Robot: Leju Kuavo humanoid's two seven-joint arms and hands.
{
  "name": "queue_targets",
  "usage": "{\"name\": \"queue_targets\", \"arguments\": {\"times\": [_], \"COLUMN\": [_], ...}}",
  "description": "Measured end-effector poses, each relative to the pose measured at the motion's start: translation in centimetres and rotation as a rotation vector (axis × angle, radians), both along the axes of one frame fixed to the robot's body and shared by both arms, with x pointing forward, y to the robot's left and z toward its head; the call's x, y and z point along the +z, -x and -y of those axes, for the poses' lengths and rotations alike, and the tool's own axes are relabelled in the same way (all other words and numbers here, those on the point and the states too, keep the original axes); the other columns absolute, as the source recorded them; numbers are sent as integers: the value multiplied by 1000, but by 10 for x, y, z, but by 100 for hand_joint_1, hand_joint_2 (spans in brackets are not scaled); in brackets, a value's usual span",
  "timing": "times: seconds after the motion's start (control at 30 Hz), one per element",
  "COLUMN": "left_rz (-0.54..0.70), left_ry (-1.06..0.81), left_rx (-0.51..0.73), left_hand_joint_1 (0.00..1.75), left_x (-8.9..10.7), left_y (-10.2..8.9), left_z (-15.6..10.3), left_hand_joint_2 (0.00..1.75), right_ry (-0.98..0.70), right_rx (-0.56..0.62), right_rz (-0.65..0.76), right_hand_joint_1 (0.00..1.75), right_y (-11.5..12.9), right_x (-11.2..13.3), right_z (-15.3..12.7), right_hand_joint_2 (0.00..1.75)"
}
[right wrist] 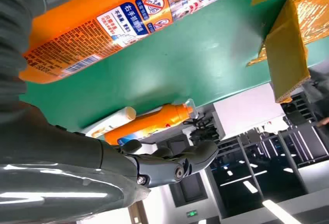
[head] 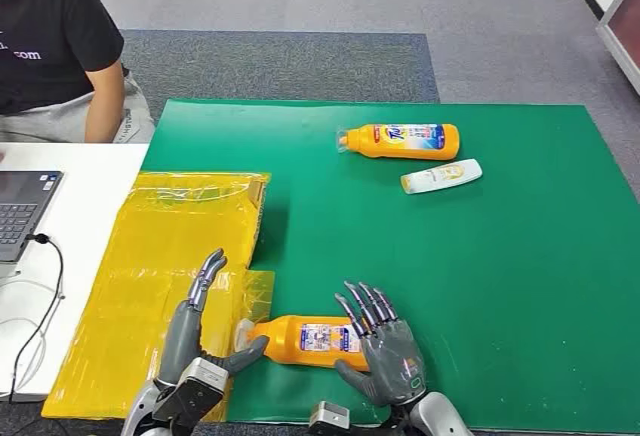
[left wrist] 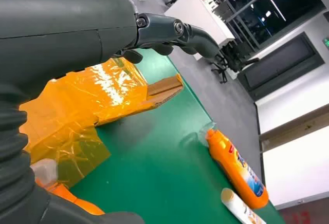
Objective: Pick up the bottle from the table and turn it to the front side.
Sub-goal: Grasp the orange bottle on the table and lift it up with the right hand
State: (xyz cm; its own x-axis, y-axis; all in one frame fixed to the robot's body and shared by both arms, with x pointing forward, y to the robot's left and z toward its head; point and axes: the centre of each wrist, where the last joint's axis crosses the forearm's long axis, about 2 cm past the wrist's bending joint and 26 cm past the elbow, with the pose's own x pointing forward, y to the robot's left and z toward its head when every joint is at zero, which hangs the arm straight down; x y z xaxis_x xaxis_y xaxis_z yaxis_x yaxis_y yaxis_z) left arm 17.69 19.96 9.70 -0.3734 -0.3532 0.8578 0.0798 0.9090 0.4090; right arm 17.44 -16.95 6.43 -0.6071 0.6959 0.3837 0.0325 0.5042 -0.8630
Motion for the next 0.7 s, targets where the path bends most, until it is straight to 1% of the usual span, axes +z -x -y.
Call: {"name": "queue_targets", "arguments": {"times": [0.7], "left_rz": [4], "left_ry": [-20], "left_rx": [-7], "left_hand_joint_1": [0], "left_x": [0], "left_y": [-1], "left_z": [-2], "left_hand_joint_2": [175], "right_ry": [12], "right_rx": [3], "right_rz": [-3], "right_hand_joint_1": [0], "right_y": [0], "right_x": [-2], "right_z": [1], "right_hand_joint_2": [175]}}
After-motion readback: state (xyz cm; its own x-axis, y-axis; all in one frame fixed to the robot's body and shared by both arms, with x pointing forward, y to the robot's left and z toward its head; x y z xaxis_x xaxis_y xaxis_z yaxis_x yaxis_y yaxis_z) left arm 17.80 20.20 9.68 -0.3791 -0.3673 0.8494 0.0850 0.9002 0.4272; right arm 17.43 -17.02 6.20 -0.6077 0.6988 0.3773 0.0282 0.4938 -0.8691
